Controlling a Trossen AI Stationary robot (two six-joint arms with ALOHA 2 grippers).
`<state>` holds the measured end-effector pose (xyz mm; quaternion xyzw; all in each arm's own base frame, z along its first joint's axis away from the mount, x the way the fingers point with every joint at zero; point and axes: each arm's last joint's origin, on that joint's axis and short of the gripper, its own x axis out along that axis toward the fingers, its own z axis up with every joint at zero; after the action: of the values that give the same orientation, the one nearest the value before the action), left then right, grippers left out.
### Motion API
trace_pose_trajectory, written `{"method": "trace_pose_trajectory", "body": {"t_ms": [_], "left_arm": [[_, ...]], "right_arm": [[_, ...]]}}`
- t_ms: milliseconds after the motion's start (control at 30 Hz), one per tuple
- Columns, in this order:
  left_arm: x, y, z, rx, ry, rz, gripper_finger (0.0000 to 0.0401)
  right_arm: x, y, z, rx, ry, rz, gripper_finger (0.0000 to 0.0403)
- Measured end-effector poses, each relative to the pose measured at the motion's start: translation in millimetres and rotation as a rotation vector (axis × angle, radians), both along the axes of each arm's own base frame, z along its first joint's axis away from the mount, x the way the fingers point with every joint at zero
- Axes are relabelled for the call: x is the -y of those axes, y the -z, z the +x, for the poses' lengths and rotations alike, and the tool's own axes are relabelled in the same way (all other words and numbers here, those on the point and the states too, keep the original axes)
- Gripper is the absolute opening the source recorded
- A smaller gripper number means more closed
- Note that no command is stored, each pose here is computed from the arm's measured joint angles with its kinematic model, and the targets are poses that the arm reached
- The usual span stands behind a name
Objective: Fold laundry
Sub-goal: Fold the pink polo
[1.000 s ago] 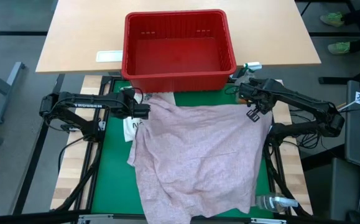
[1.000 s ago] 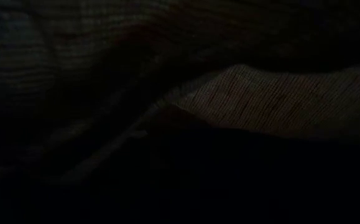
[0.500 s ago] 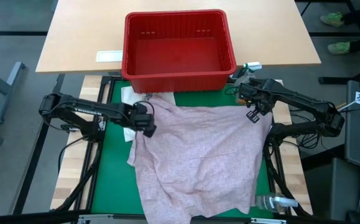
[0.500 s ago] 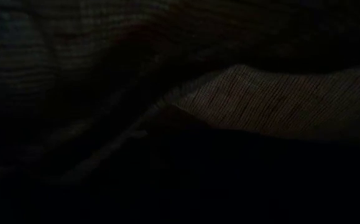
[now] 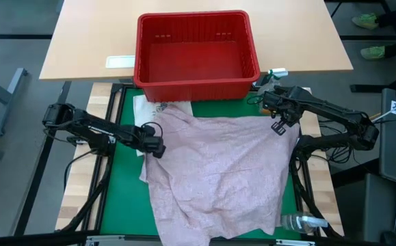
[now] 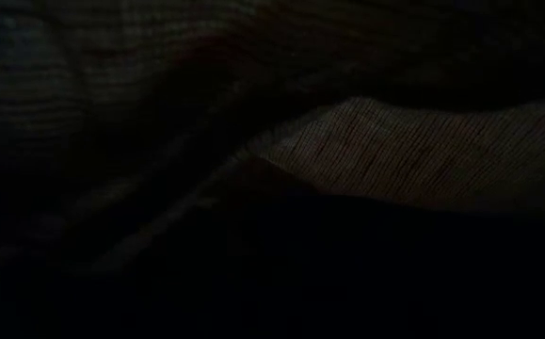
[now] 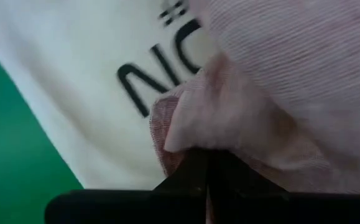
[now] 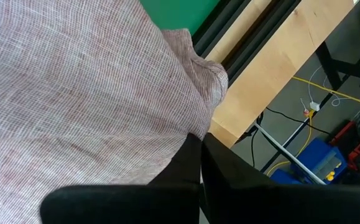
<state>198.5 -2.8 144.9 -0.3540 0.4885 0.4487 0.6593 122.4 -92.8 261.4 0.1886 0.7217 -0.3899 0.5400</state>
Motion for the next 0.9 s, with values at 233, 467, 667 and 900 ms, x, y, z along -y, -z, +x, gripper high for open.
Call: {"method": "trace_pose_trajectory", "body": {"t_ms": [233, 467, 667, 900], "left_arm": [[2.2, 2.8, -19.0, -0.177, -0.047, -0.104, 0.0000], [1.9, -24.3, -31.8, -0.431, -0.091, -0.093, 0.0000], [1.7, -42.2, -23.8, -0.424, -0.068, -0.074, 0.0000], [0.1, -66.9, -2.4, -0.280, -0.041, 0.009, 0.0000]], "right_arm": [[0.0, 0.0, 0.0, 0.000, 0.000, 0.000, 0.0000], [0.0, 0.0, 0.0, 0.001, 0.000, 0.000, 0.0000], [0.0, 0.0, 0.0, 0.000, 0.000, 0.001, 0.0000], [0.0, 0.0, 0.0, 0.000, 0.000, 0.001, 0.0002]]}}
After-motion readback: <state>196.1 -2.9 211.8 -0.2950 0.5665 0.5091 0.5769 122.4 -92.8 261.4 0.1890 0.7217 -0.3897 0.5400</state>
